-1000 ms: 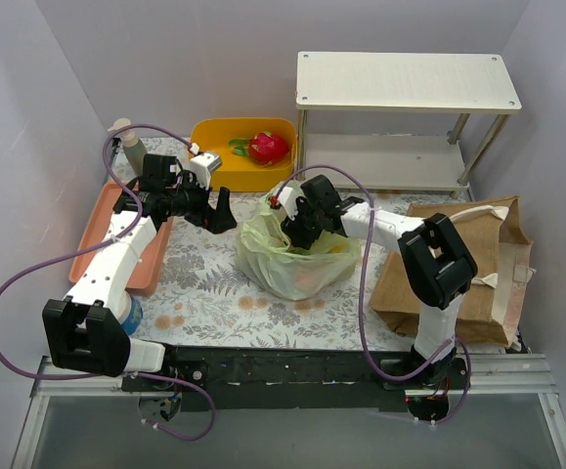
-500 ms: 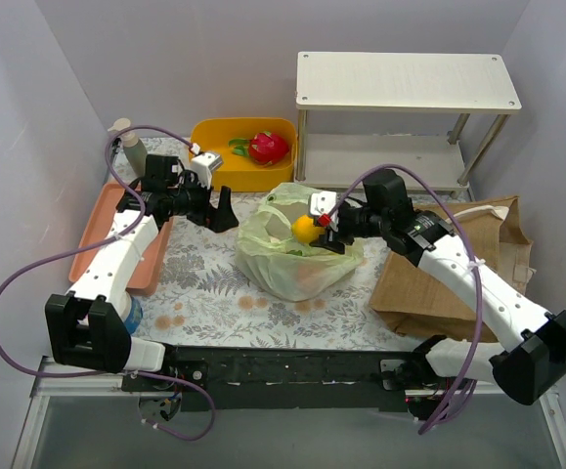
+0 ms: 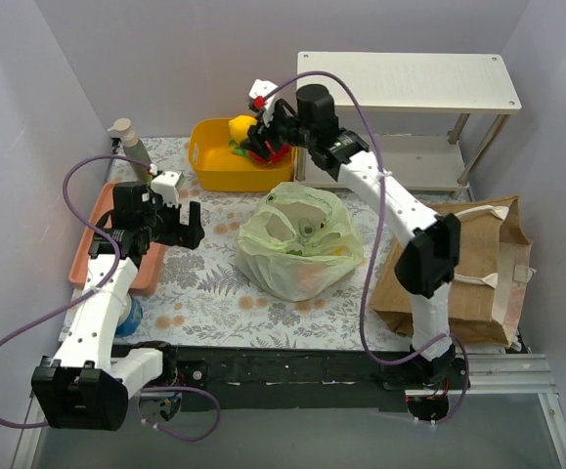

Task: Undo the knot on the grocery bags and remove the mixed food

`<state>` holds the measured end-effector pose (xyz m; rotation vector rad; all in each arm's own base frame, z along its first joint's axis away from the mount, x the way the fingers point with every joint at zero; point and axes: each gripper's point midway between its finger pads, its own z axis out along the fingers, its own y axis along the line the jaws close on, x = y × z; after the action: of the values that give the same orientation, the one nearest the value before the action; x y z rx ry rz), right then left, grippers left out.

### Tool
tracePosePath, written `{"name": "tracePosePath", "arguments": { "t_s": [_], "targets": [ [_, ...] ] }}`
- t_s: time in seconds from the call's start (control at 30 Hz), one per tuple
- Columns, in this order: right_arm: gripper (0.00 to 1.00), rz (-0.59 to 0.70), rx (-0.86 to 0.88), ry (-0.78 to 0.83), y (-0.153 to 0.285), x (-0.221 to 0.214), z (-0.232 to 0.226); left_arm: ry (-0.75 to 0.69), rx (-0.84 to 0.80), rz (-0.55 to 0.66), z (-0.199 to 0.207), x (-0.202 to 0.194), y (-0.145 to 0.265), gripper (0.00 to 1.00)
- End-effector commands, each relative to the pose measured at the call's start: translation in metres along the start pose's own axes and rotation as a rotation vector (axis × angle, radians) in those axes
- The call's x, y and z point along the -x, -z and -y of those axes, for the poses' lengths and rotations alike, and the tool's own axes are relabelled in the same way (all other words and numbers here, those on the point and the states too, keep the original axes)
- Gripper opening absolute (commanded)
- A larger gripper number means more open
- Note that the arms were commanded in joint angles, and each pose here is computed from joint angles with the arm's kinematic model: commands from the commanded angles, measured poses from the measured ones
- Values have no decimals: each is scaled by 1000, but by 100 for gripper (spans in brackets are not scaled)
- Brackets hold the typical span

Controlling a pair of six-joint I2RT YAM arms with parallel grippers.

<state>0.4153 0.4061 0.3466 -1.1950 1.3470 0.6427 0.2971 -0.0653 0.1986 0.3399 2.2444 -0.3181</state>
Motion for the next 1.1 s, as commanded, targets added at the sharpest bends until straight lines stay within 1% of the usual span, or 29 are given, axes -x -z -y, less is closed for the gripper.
{"name": "tracePosePath", "arguments": {
  "t_s": [0.0,0.03,0.07,0.1,0.13,0.17,0.2,0.23,0.4,0.53,0.6,0.63,0.67,0.73,0.77,0.8,0.83,0.9,0.97,1.0,1.07],
  "targets": [
    [8,25,-199,-16,-54,-6,39,17,-5,23,5,-1,16,95],
    [8,-11,-217,26,-73,-34,45,20,-18,22,8,-3,18,95],
    [9,-10,-253,54,-80,-41,54,23,-36,18,12,-4,20,95],
    [9,-36,-313,76,-82,-53,65,24,-41,16,13,-6,22,95],
    [7,-18,-359,133,-94,-62,75,22,-43,18,14,-6,23,95],
    [4,-32,-394,161,-98,-71,82,18,-39,13,13,-8,24,95],
    [1,-63,-471,174,-95,-84,97,13,-41,11,14,-10,25,95],
    [1,-69,-507,184,-100,-98,105,10,-38,13,13,-11,26,95],
    [1,-117,-591,153,-95,-140,142,26,-49,8,14,-15,28,95],
    [1,-128,-595,140,-92,-155,148,61,-65,6,13,-18,24,95],
    [1,-138,-563,111,-94,-164,141,80,-82,2,16,-19,21,95],
    [35,-135,-551,97,-95,-166,138,82,-98,1,18,-18,20,95],
    [50,-146,-533,85,-96,-173,133,103,-81,6,10,-16,21,95],
    [68,-121,-484,59,-98,-165,124,106,-77,17,7,-12,20,95],
    [71,-119,-482,50,-96,-162,124,110,-76,17,6,-11,19,95],
    [73,-90,-437,38,-97,-150,117,116,-72,18,4,-11,18,95],
    [78,-80,-428,11,-95,-145,114,121,-71,24,3,-9,17,95],
    [84,-52,-420,-10,-86,-126,111,133,-73,23,1,-8,15,95],
    [85,-27,-423,-38,-78,-110,110,143,-75,31,0,-6,14,96],
    [86,1,-424,-41,-69,-89,111,146,-79,33,-1,-5,13,96],
    [88,4,-404,-76,-60,-75,105,144,-79,42,-3,-1,11,95]
  ]
}}
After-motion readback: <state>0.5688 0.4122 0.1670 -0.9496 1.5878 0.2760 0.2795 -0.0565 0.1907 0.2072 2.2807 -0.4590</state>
